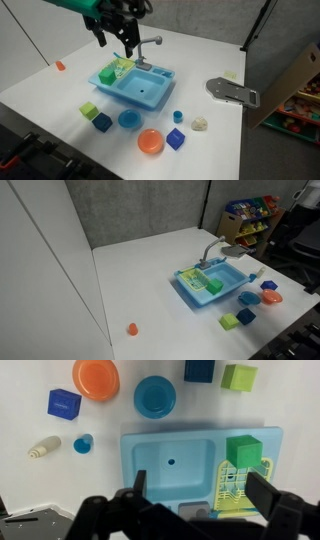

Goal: Put the soap bottle on top of the green block

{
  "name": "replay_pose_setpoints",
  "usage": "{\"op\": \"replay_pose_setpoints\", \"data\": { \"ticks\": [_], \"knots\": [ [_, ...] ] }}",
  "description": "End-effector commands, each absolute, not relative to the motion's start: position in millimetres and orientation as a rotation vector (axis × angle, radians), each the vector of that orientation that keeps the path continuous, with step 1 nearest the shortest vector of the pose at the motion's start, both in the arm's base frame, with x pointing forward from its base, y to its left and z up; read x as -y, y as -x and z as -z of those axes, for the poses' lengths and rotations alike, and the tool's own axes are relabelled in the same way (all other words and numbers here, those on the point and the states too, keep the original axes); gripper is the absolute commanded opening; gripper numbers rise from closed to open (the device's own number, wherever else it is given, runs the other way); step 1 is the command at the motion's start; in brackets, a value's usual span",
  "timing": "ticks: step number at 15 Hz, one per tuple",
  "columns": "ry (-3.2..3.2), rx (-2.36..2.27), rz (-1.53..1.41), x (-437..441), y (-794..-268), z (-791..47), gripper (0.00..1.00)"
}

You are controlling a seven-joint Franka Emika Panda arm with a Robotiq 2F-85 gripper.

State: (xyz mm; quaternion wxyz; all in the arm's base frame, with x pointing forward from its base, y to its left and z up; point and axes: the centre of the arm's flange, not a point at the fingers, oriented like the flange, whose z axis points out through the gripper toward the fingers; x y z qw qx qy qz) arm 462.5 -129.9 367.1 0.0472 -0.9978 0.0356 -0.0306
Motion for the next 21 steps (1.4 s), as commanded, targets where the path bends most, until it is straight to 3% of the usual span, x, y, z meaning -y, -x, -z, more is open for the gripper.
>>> {"op": "replay_pose_setpoints", "data": {
  "ticks": [1,10,21],
  "knots": [
    [3.075,-0.196,0.091,132,-511,-359,1.00],
    [3.121,-0.500,0.084,156,-574,-312,1.00],
    [3.141,-0.812,-0.052,266,-549,-246,1.00]
  ]
}}
